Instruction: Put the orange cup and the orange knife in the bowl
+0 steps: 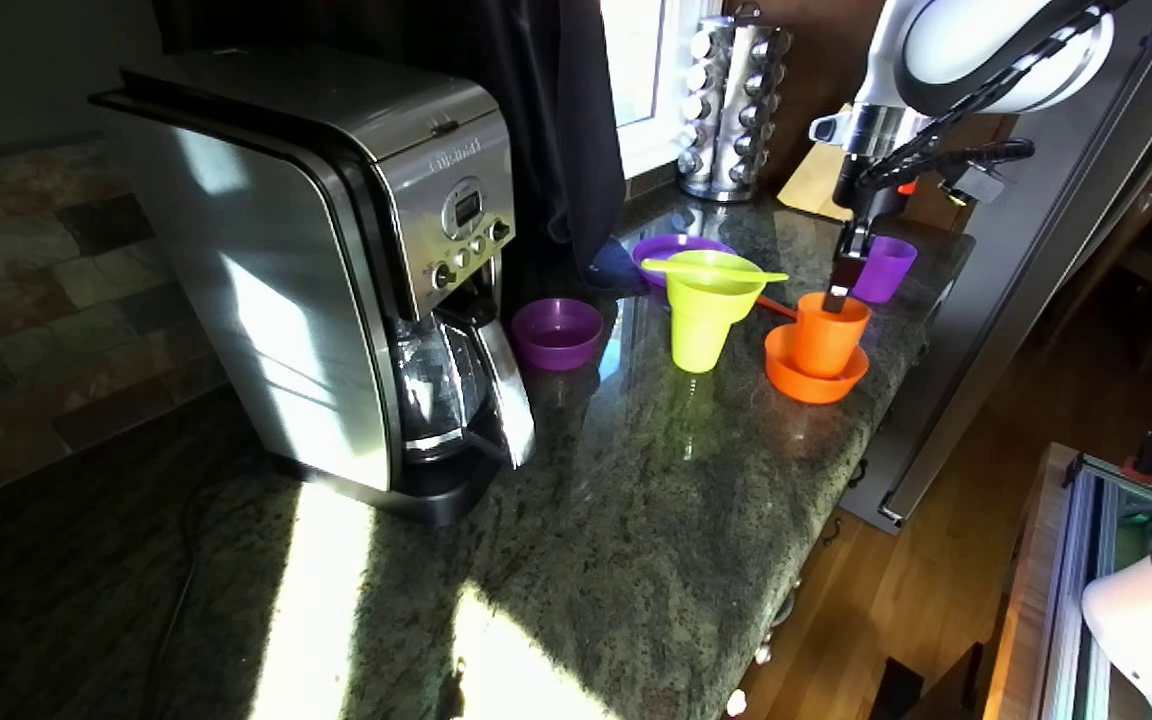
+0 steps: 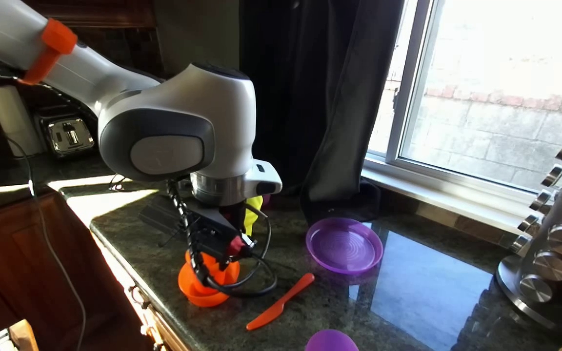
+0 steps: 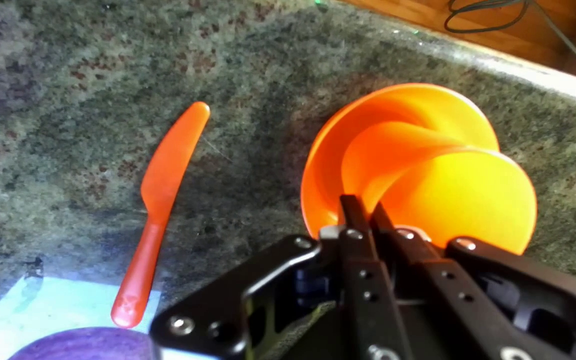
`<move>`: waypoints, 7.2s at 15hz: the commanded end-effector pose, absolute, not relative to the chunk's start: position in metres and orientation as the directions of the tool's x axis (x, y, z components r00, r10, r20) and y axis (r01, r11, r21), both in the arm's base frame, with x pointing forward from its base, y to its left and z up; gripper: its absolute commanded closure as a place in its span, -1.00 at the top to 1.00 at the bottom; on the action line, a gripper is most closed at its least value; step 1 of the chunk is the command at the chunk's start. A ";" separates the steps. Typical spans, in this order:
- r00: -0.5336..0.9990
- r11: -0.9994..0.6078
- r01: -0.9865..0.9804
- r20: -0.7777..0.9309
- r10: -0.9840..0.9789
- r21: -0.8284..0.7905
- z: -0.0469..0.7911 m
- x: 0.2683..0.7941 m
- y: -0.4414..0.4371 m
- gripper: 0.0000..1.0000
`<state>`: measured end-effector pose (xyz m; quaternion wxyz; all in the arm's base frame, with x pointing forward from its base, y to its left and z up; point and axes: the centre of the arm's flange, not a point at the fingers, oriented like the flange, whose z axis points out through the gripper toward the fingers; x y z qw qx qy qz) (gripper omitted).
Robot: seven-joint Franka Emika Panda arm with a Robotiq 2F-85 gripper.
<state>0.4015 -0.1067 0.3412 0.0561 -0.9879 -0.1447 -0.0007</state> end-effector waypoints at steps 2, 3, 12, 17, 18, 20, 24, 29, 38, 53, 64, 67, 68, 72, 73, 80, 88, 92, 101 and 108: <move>0.961 -0.952 0.277 0.032 0.275 -0.129 0.327 0.401 -0.103 -0.98; 0.962 -0.953 0.275 0.030 0.273 -0.129 0.325 0.401 -0.103 -0.98; 0.961 -0.953 0.275 0.037 0.273 -0.126 0.323 0.404 -0.104 -0.07; 0.961 -0.946 0.278 0.041 0.275 -0.166 0.337 0.400 -0.103 0.68; 0.961 -0.946 0.277 0.047 0.273 -0.172 0.342 0.399 -0.104 0.82; 0.964 -0.947 0.267 0.059 0.261 -0.179 0.355 0.398 -0.108 1.00; 0.968 -0.956 0.245 0.089 0.233 -0.164 0.386 0.399 -0.126 1.00; 0.984 -0.986 0.118 0.149 0.100 -0.118 0.413 0.413 -0.165 1.00; 0.981 -0.993 0.032 0.195 0.010 -0.110 0.424 0.414 -0.179 1.00; 0.988 -0.988 -0.152 0.016 -0.152 -0.013 0.329 0.485 -0.200 1.00; 0.971 -0.981 -0.187 -0.144 -0.193 0.053 0.282 0.502 -0.202 1.00; 0.961 -0.980 -0.194 -0.189 -0.200 0.046 0.276 0.503 -0.200 1.00; 0.959 -0.980 -0.195 -0.200 -0.200 0.045 0.273 0.504 -0.200 1.00; 0.954 -0.980 -0.193 -0.227 -0.197 0.041 0.264 0.505 -0.199 1.00; 0.953 -0.980 -0.193 -0.229 -0.197 0.038 0.261 0.505 -0.198 1.00; 0.956 -0.982 -0.188 -0.233 -0.179 -0.014 0.253 0.510 -0.189 0.45; 0.956 -0.979 -0.203 -0.223 -0.191 -0.035 0.254 0.512 -0.192 -0.62; 0.956 -0.977 -0.207 -0.219 -0.193 -0.041 0.257 0.513 -0.193 -0.98; 0.974 -0.991 -0.118 -0.199 -0.104 -0.056 0.302 0.508 -0.186 -0.92; 0.978 -0.995 -0.032 -0.210 -0.013 -0.089 0.360 0.484 -0.178 -0.92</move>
